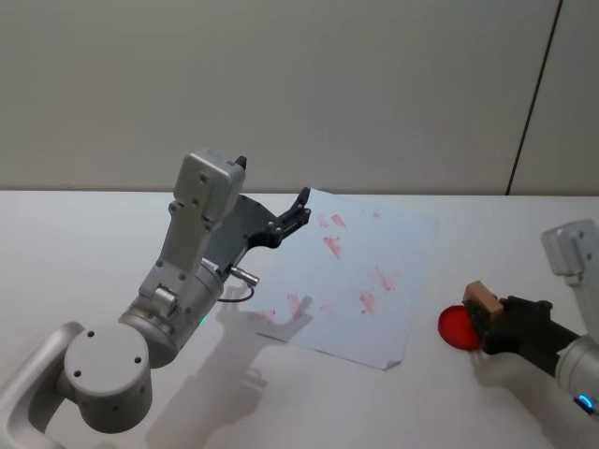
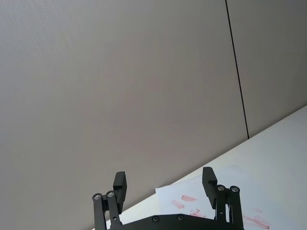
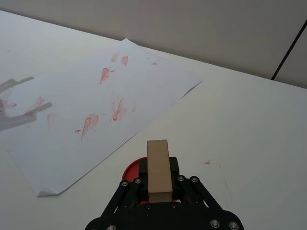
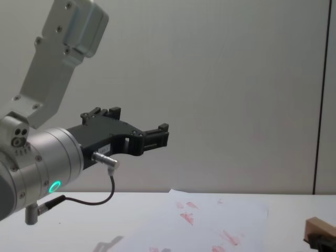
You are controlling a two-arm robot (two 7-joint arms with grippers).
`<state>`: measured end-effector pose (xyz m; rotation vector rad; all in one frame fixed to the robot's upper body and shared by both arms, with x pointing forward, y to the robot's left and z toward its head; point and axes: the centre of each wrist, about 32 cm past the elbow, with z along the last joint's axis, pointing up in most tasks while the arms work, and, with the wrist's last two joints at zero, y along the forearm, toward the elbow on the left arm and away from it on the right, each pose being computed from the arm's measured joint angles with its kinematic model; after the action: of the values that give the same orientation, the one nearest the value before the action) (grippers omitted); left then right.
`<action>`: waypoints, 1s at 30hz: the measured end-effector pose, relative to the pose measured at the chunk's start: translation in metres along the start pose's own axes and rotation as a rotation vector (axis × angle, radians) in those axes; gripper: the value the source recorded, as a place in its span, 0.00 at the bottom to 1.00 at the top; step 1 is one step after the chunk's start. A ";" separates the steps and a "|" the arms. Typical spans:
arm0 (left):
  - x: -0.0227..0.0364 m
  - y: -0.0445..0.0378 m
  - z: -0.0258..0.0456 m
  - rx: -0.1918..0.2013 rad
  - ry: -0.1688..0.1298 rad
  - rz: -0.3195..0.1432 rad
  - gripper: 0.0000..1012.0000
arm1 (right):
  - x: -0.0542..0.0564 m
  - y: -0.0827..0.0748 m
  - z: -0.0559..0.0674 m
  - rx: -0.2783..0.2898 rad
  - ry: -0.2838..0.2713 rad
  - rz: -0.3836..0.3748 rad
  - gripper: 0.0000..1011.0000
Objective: Use the one hand to pick up the stamp and affix it onto the A4 paper.
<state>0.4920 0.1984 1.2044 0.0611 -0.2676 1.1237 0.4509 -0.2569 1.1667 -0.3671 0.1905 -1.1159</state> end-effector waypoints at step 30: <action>0.0000 0.0000 0.0000 0.000 0.000 0.000 0.99 | -0.004 0.024 0.006 -0.026 -0.026 0.017 0.56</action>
<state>0.4920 0.1984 1.2044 0.0612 -0.2676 1.1236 0.4713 -0.2424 1.1626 -0.4025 0.1856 -1.0926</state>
